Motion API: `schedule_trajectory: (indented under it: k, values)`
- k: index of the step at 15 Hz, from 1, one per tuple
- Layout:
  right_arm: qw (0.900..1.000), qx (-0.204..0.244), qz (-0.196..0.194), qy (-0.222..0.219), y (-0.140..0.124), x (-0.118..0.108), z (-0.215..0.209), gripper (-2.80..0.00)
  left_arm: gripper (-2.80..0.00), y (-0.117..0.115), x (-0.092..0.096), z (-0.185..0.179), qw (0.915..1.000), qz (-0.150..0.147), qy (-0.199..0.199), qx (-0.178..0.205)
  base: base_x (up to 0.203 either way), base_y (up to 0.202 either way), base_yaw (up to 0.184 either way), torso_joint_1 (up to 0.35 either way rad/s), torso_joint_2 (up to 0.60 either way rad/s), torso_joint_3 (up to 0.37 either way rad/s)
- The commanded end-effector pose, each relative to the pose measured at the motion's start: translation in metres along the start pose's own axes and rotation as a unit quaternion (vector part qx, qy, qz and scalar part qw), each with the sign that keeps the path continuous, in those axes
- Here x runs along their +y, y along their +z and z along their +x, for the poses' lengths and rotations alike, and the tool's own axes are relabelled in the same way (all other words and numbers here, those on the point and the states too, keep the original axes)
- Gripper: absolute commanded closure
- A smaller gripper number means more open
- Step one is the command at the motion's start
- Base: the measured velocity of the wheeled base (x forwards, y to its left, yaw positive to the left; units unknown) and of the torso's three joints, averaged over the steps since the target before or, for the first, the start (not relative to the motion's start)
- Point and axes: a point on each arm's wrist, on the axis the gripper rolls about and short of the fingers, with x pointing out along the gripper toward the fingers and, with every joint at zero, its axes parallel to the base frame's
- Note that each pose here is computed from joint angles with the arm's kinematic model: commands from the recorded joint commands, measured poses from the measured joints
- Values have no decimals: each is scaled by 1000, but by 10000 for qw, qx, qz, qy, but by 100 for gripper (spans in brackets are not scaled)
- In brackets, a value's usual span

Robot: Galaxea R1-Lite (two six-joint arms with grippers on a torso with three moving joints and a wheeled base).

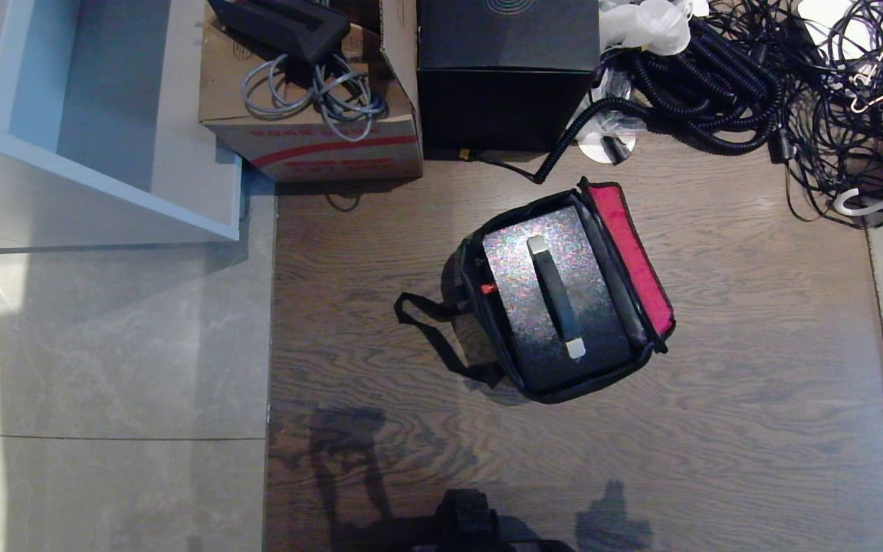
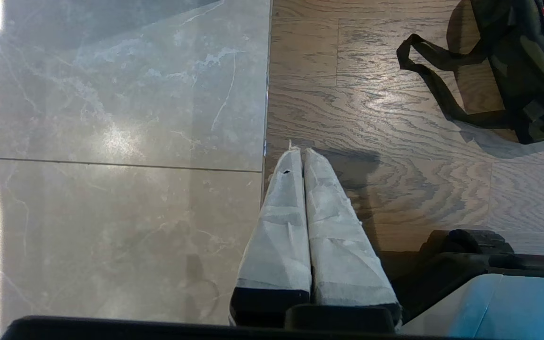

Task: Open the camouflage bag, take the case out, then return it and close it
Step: Close the top of the storage box

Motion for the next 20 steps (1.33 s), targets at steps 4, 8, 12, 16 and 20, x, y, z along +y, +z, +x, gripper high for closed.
schedule_trajectory:
  k: [4, 8, 12, 16, 20]
  values:
    - [9998, 219, 0, 22, -11, 1, 2, 0, 0, 0, 0, 0, 10000, -1, 1, -7, 0, 0, 0, 0, 0, 0]
    - [9998, 219, 0, 19, -11, 1, 2, 0, 0, 0, 0, 0, 10000, -1, 1, 0, 0, 0, 0, 0, 0, 0]
    - [9998, 219, 0, 23, -11, 1, 2, 0, 0, 0, 0, 0, 10000, -1, 1, 0, 0, 0, 0, 0, 0, 0]
    - [9998, 219, -8, 23, -11, 1, 2, 0, 0, 0, 0, 0, 10000, -1, 1, 0, 0, 0, 0, 0, 0, 0]
    - [9998, 196, -54, 30, -11, 1, 2, 0, 0, 0, 0, 0, 10000, -1, 1, -4, 0, 0, 0, 0, 0, 0]
